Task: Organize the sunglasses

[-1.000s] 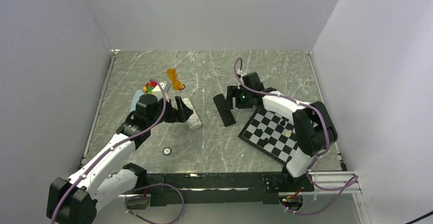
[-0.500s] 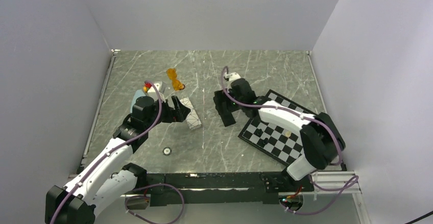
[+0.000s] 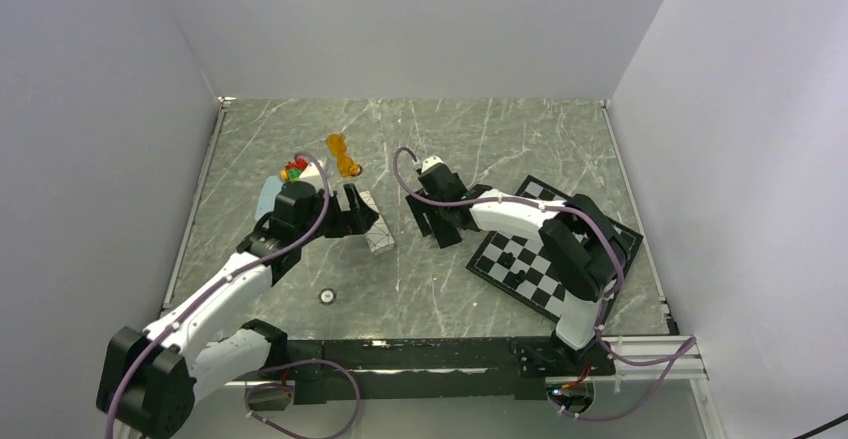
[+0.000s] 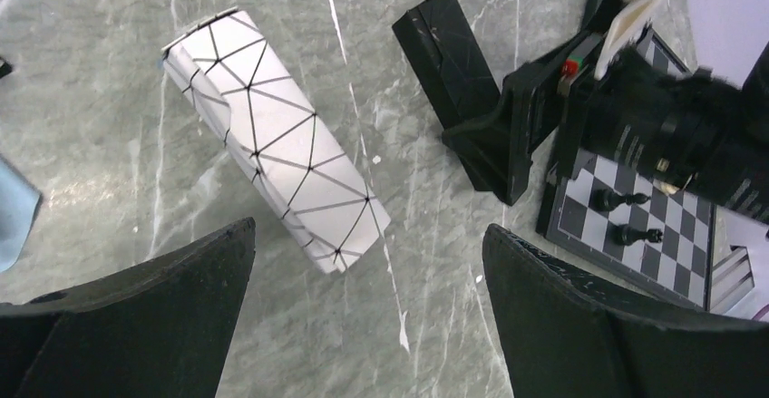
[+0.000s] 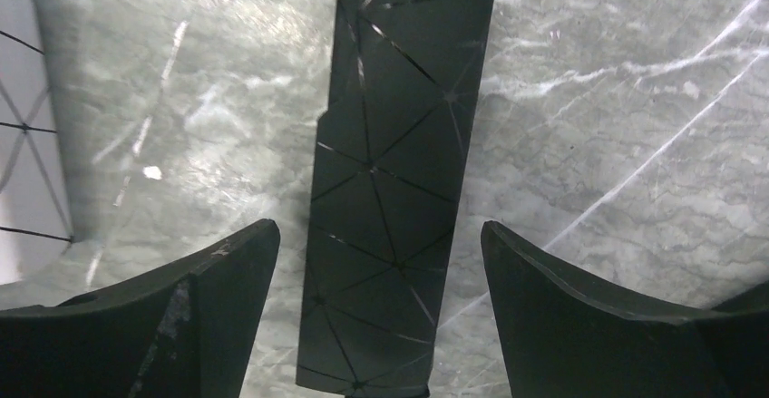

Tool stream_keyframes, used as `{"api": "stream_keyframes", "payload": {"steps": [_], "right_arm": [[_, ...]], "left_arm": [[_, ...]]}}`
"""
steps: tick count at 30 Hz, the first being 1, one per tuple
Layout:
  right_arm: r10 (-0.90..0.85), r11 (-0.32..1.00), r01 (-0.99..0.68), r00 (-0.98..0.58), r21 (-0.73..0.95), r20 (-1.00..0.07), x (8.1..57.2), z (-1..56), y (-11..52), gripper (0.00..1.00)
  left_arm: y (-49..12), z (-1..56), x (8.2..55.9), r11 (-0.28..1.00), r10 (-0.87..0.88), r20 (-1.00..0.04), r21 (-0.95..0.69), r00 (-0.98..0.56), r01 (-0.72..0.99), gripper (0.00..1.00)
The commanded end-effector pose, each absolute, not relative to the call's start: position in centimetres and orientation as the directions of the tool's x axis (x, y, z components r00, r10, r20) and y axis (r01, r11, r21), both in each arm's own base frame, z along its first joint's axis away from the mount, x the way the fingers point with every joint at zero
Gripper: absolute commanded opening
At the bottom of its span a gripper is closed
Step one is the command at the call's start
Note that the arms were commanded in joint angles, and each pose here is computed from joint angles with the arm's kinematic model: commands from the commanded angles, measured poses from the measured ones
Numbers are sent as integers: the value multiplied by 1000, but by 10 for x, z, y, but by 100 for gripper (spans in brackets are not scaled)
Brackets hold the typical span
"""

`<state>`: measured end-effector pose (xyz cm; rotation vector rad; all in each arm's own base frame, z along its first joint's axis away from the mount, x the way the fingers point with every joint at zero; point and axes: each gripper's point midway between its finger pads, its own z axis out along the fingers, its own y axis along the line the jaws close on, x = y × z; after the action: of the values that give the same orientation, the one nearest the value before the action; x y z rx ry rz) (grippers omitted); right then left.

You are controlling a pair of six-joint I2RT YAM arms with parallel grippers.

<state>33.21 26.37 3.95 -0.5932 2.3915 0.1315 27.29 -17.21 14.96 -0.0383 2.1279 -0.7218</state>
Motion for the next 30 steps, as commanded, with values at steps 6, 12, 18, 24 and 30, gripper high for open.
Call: {"api": "stream_keyframes", "payload": {"steps": [6, 12, 18, 24, 30], "right_arm": [[-362, 893, -449, -687, -24, -630, 331, 48, 269, 65], [-293, 895, -440, -707, 76, -644, 323, 60, 276, 57], [-183, 857, -436, -755, 273, -629, 314, 67, 281, 53], [-44, 781, -406, -794, 475, -606, 315, 80, 283, 50], [50, 624, -402, -835, 670, -548, 307, 92, 290, 49]], "left_arm": [[-218, 179, 335, 760, -313, -715, -583, -626, 287, 94], [-248, 162, 364, 721, -285, -661, -625, -694, 299, 79], [-279, 136, 372, 614, -283, -586, -719, -760, 326, 63], [-295, 118, 373, 559, -276, -536, -765, -798, 320, 56], [-305, 93, 377, 648, -231, -526, -710, -818, 274, 51]]}}
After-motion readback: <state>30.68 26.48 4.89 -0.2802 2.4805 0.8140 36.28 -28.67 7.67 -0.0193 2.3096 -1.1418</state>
